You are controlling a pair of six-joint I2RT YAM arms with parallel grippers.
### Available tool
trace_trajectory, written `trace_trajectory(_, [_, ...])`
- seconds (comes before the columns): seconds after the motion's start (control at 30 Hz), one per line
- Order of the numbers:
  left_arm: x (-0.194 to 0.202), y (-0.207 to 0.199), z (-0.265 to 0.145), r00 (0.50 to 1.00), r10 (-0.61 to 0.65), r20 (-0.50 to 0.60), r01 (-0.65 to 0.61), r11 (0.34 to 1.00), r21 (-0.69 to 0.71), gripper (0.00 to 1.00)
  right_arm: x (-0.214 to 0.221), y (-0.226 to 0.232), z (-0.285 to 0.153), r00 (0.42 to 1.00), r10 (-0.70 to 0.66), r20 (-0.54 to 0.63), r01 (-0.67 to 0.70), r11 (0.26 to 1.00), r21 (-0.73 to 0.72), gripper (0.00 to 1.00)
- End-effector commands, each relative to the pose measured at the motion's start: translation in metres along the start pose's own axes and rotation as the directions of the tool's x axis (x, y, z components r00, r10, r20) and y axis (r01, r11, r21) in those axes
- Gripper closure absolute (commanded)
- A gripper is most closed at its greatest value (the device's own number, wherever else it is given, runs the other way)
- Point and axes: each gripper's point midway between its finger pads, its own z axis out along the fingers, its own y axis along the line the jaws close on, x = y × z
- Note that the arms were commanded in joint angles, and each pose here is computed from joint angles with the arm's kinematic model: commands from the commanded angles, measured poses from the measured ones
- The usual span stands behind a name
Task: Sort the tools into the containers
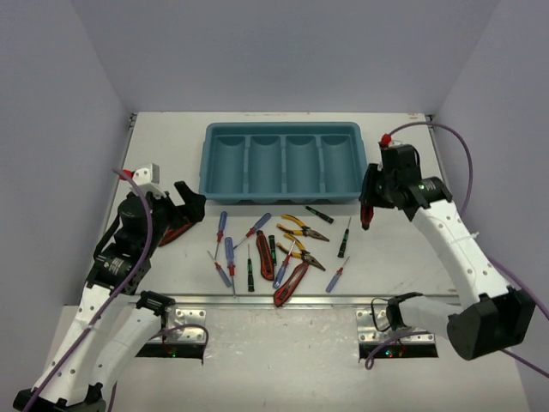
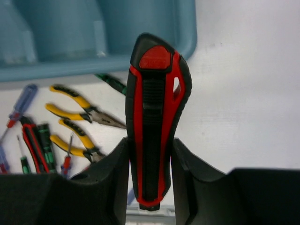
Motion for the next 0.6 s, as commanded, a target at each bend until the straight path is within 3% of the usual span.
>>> trace_trajectory(0.0, [-0.008,-0.006,0.003,0.999,0.011,0.034,-0.012,1.000,0.020,0.00,-0.062,0.041,0.039,0.991,-0.133,-0.023,0.130,0.986,-0.101,0.95])
trace_trajectory(0.2, [-0.008,-0.005,0.002,0.999,0.011,0.034,-0.012,1.000,0.017,0.00,-0.119,0.055,0.106,0.983,-0.175,-0.054,0.173,0.984,-0.034,0.84])
trace_trajectory(0.37, [-0.008,-0.006,0.002,0.999,0.011,0.036,-0.012,1.000,0.020,0.00,-0.126,0.054,0.143,0.975,-0.199,-0.099,0.201,0.980,0.012,0.80])
trace_trajectory(0.43, [-0.006,-0.006,0.005,1.000,0.015,0.024,-0.015,1.000,0.020,0.00,-0.134,0.053,0.153,0.973,-0.212,-0.093,0.215,0.976,0.026,0.68])
trace_trajectory(0.5, [-0.002,-0.005,0.008,1.000,0.018,0.005,-0.018,1.000,0.013,0.00,-0.142,0.056,0.156,0.972,-0.221,-0.079,0.224,0.974,0.021,0.65])
trace_trajectory(0.57, [0.001,-0.004,0.012,1.000,0.021,-0.013,-0.021,1.000,0.004,0.00,-0.146,0.058,0.154,0.972,-0.223,-0.081,0.225,0.974,0.019,0.50])
